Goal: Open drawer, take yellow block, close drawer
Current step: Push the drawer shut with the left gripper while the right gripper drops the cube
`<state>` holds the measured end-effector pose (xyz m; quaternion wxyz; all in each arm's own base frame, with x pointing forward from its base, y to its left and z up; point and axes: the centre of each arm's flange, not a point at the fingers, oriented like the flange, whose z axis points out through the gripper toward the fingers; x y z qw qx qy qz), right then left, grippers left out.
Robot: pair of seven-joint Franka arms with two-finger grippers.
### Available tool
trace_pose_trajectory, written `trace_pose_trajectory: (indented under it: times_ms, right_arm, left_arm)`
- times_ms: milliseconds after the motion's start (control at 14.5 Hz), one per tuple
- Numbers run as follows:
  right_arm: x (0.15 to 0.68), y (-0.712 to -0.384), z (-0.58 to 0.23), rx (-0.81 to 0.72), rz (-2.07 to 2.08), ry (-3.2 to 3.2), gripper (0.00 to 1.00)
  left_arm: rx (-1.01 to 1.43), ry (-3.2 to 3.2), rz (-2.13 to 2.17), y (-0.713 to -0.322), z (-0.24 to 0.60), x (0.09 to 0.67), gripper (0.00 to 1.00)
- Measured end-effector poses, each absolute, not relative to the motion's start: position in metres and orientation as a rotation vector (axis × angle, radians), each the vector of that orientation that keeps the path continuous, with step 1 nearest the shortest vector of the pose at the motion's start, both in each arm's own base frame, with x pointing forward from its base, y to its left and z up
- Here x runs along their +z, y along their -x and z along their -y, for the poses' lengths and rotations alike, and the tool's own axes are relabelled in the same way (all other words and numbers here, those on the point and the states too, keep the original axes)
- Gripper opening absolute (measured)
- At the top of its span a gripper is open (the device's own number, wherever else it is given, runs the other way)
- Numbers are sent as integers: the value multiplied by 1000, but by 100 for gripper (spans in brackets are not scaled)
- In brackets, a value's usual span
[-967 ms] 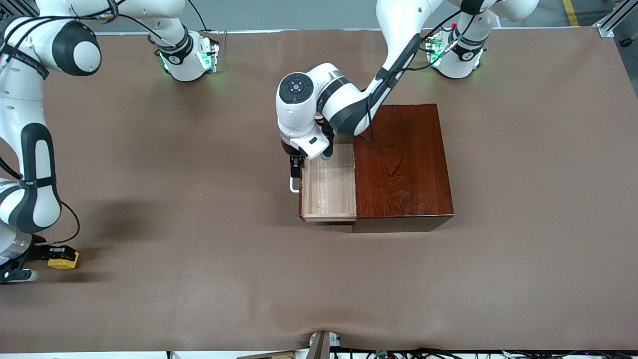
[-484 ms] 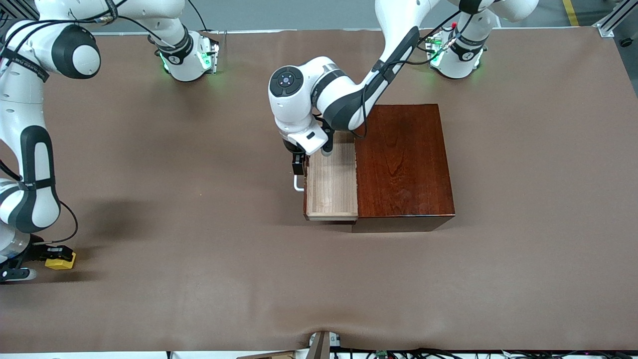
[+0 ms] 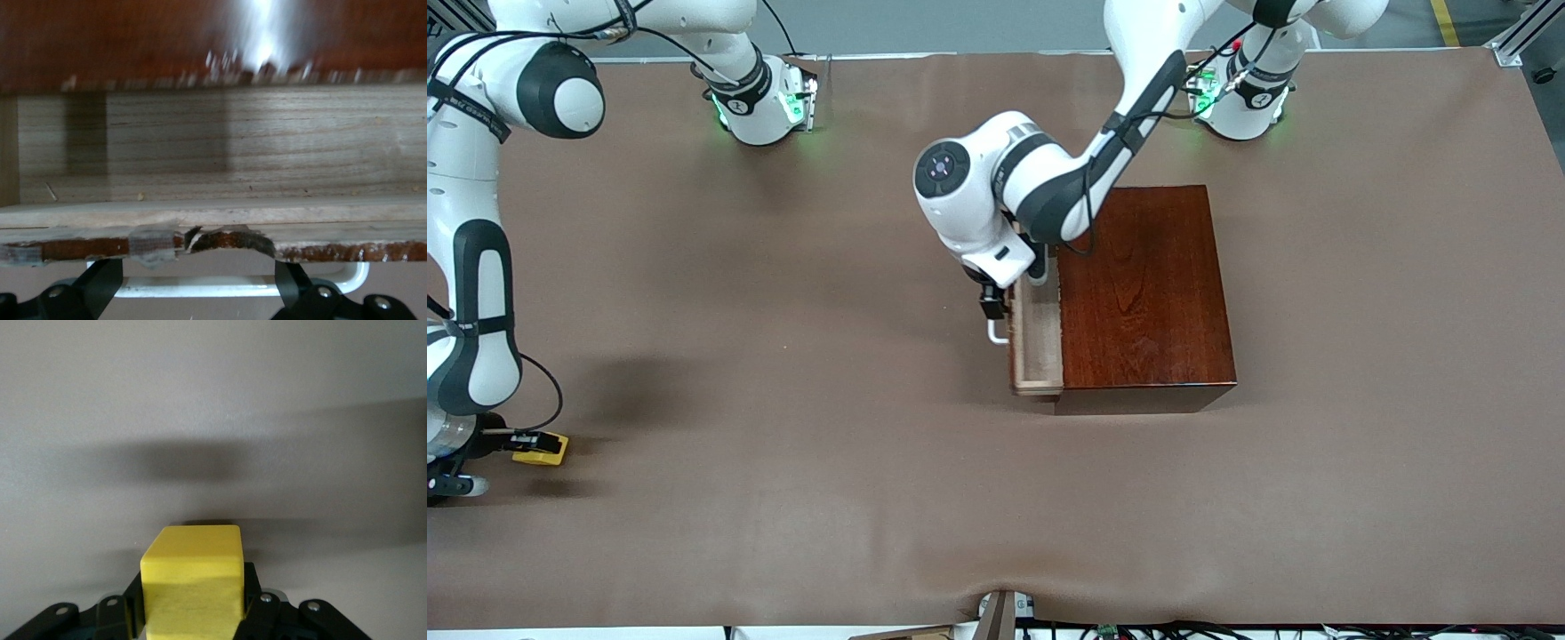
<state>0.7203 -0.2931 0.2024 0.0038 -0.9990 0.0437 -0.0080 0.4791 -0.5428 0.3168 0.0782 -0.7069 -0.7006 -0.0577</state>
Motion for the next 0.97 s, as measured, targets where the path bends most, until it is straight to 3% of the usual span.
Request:
trace_pose_trajectory:
  times_ms: [207,484,691,967]
  right_arm:
    - [201,-719,291,-6,-198,3121,60]
    - [218,-724,288,-20,-259,3114,97]
    - [299,-726,275,2,-226,3109,100]
    - [459,-704,219,27,-131,3118,100]
  left_arm:
    - [-195,2073,2078,-485,530,314,100]
    - [-224,2008,2069,-493,514,312,100]
    - [-238,1983,2061,-496,507,311,100]
    - [-266,1960,2047,-498,500,309,100]
